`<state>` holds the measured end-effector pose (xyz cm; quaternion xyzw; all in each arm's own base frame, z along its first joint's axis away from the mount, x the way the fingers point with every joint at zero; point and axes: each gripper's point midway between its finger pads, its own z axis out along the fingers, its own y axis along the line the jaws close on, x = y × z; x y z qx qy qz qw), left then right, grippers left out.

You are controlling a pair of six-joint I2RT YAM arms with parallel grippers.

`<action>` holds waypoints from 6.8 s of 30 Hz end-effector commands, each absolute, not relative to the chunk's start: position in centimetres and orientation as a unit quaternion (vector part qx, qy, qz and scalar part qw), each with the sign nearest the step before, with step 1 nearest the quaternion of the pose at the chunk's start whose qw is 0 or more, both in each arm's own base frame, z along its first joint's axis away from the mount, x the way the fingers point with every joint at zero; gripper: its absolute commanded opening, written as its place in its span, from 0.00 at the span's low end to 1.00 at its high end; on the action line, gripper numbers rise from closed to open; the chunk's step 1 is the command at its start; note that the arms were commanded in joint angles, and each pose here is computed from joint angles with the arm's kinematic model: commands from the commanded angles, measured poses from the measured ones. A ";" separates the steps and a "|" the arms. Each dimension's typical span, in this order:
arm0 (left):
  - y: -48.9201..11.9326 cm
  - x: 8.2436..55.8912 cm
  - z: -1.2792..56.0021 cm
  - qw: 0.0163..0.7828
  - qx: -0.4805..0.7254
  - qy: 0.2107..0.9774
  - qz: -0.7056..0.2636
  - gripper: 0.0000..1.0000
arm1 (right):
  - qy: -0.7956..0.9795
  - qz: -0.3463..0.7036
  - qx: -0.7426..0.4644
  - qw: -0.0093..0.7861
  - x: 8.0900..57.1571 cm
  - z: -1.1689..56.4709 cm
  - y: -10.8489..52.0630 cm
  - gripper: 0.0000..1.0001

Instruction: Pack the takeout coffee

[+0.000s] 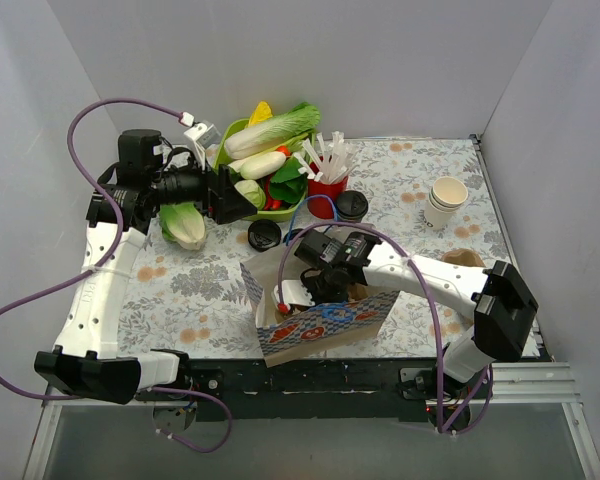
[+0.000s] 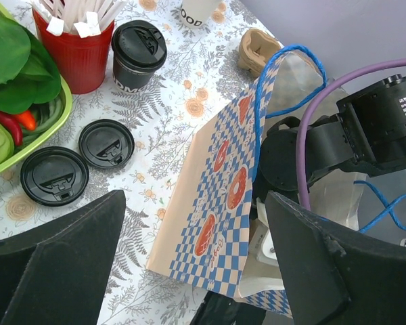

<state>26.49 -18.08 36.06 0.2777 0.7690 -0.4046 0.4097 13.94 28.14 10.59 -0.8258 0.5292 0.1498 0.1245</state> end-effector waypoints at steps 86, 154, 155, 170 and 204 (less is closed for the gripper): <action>-26.1 19.9 27.9 0.230 0.506 0.722 -0.412 0.54 | 0.720 0.031 -0.385 0.576 32.7 39.2 14.3 0.98; -15.9 25.3 29.4 0.332 0.505 0.773 -0.194 0.66 | 0.687 0.241 -0.582 0.362 43.9 17.9 21.2 0.98; -16.0 25.2 29.5 0.334 0.506 0.771 -0.194 0.67 | 0.687 0.243 -0.584 0.357 43.9 17.8 21.3 0.98; -15.9 24.7 28.5 0.323 0.493 0.782 -0.200 0.68 | 0.649 0.260 -0.643 0.312 41.4 16.0 22.4 0.98; -16.3 25.7 27.6 0.311 0.487 0.790 -0.206 0.69 | 0.686 0.246 -0.632 0.262 41.3 13.2 21.6 0.91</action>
